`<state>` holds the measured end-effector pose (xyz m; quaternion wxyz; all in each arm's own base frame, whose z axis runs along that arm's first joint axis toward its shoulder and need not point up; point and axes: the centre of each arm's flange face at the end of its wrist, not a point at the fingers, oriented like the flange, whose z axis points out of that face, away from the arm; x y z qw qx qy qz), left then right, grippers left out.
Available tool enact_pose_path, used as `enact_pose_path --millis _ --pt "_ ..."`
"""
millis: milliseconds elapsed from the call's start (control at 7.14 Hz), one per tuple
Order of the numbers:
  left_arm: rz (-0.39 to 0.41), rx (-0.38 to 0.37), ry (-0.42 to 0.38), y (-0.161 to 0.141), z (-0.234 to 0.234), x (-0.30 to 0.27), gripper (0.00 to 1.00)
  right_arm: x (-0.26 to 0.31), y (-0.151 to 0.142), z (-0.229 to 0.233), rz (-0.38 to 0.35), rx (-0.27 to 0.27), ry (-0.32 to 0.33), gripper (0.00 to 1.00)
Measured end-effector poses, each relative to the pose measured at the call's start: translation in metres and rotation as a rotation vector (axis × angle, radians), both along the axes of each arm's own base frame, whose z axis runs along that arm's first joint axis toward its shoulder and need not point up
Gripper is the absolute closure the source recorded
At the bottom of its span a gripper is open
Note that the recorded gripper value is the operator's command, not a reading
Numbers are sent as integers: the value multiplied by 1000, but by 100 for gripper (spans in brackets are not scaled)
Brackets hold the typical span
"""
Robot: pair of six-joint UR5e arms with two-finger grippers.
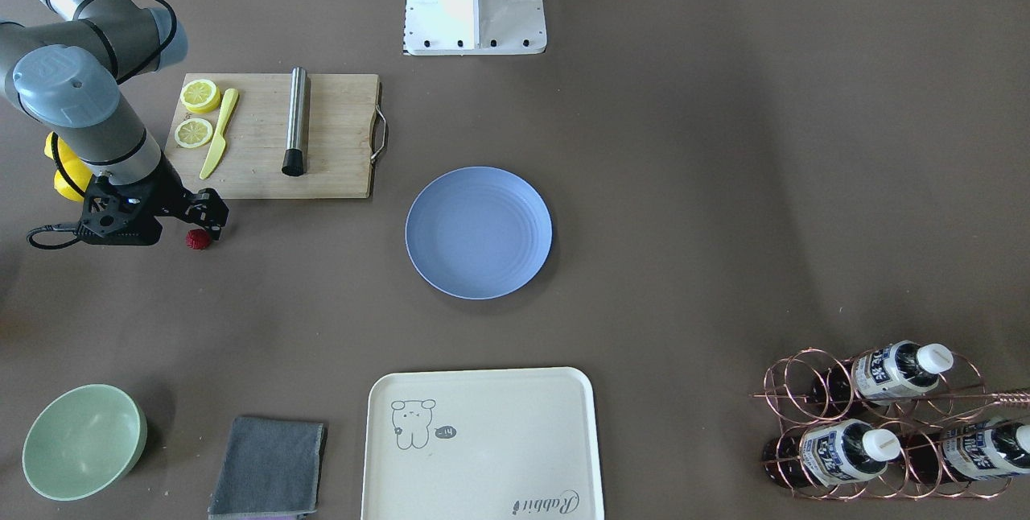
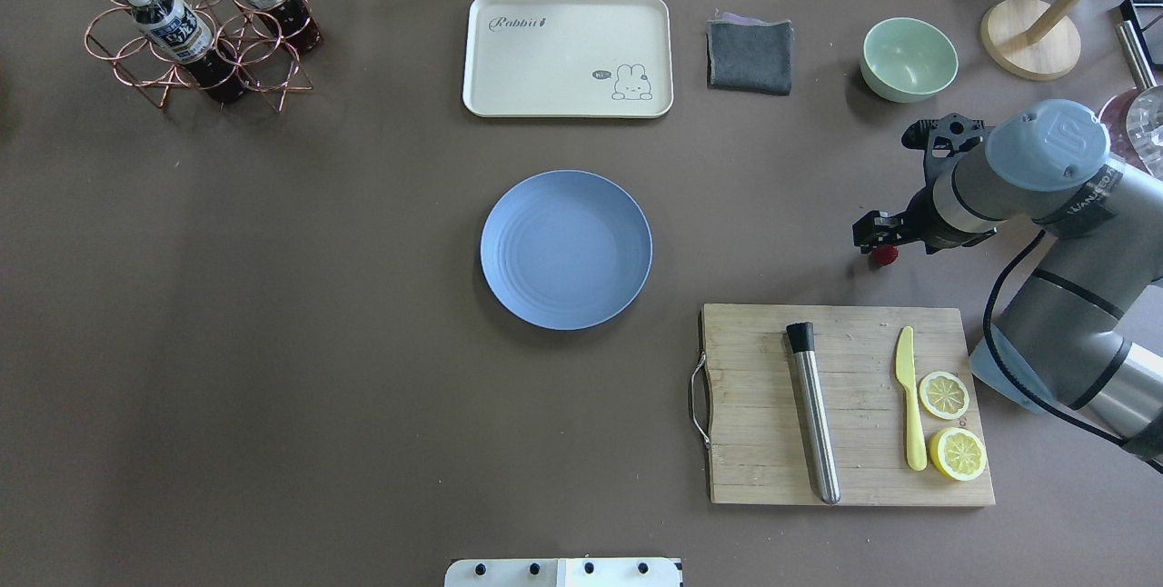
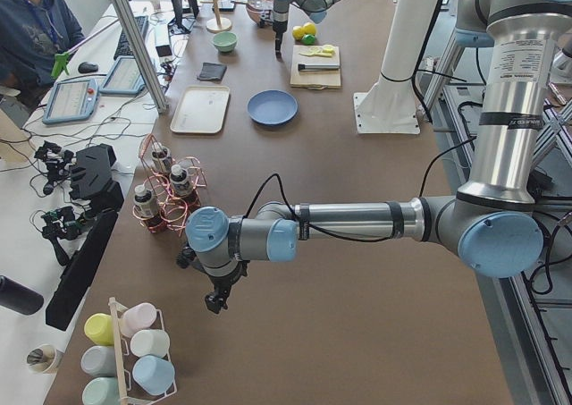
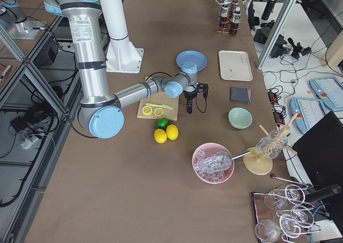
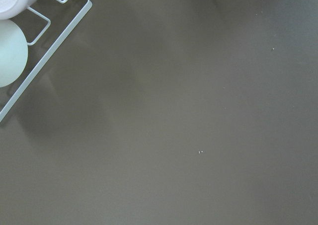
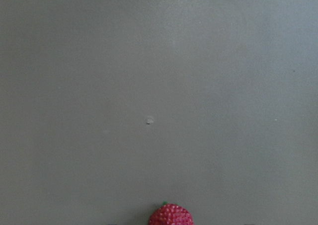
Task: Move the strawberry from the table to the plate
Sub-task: 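Lower the right gripper onto the red strawberry and close it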
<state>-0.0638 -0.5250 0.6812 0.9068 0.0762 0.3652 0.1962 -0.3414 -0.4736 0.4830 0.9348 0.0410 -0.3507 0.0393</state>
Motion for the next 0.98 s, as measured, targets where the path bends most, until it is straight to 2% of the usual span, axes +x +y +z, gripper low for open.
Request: enact_pose_path --millis 140,280,840,980 --pt "1 -3 0 2 2 0 2 -4 2 0 4 -7 -1 27" --pt "1 -4 0 3 2 0 2 -6 4 0 7 -10 1 41" --pt "0 -7 0 4 4 0 2 -13 6 5 1 -13 12 61" --pt "-1 -7 0 4 4 0 2 -14 6 6 0 -15 14 74"
